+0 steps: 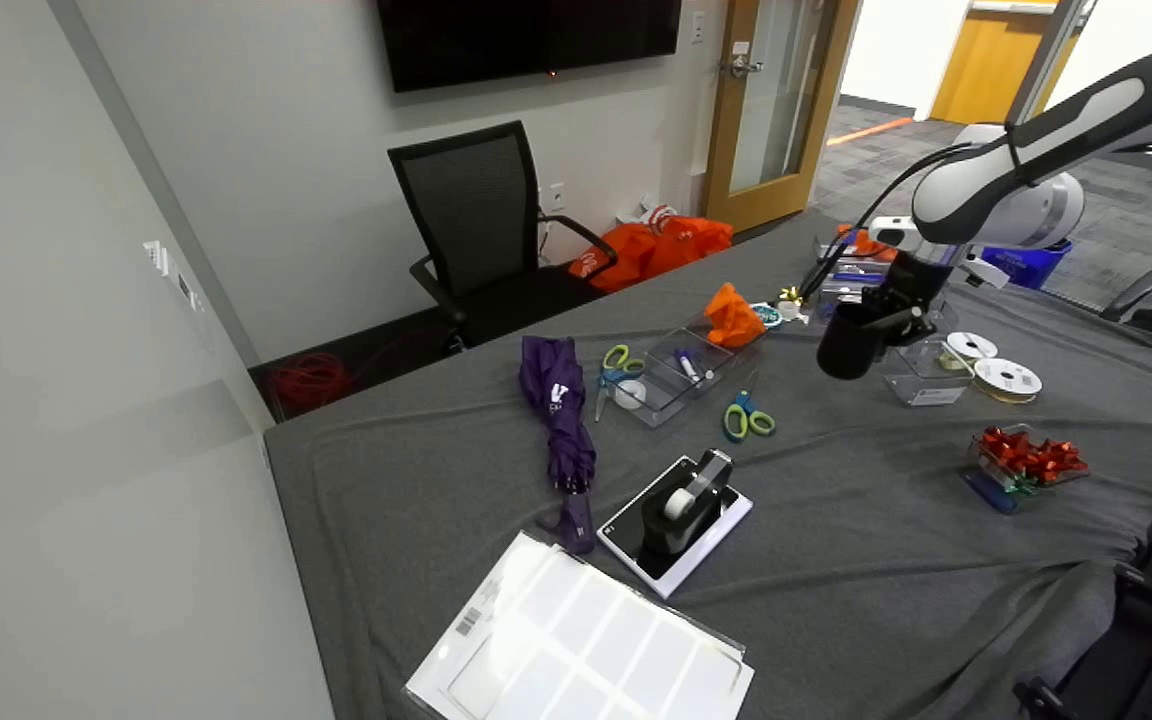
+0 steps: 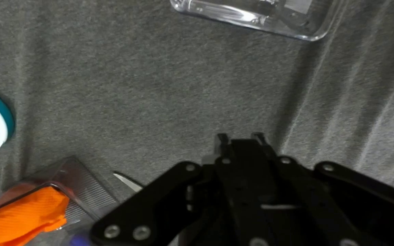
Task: Move the cup to the left
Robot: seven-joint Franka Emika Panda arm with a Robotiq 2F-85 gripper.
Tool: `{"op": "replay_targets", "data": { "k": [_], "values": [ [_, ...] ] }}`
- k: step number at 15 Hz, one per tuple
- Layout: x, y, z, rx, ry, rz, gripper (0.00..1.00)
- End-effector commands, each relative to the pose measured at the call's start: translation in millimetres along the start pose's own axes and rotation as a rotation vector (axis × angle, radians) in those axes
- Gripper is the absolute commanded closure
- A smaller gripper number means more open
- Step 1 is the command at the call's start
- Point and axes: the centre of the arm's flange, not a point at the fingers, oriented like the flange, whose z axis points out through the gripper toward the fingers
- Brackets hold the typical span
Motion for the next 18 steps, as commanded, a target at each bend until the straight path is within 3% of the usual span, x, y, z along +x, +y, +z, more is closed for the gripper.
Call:
{"op": "replay_targets", "data": {
  "k": [1, 9, 14, 18],
  "values": [
    [9.1, -3.5, 0.6, 0.006, -0.013, -0.018, 0.95],
    [86.0, -69.1, 51.7, 0.064, -0.117, -0.209, 0.95],
    [110.6, -118.9, 79.2, -0.020, -0.170, -0.374, 0.95],
    [117.9, -146.3, 74.3, -0.082, -0.178, -0.463, 0.95]
  ]
}}
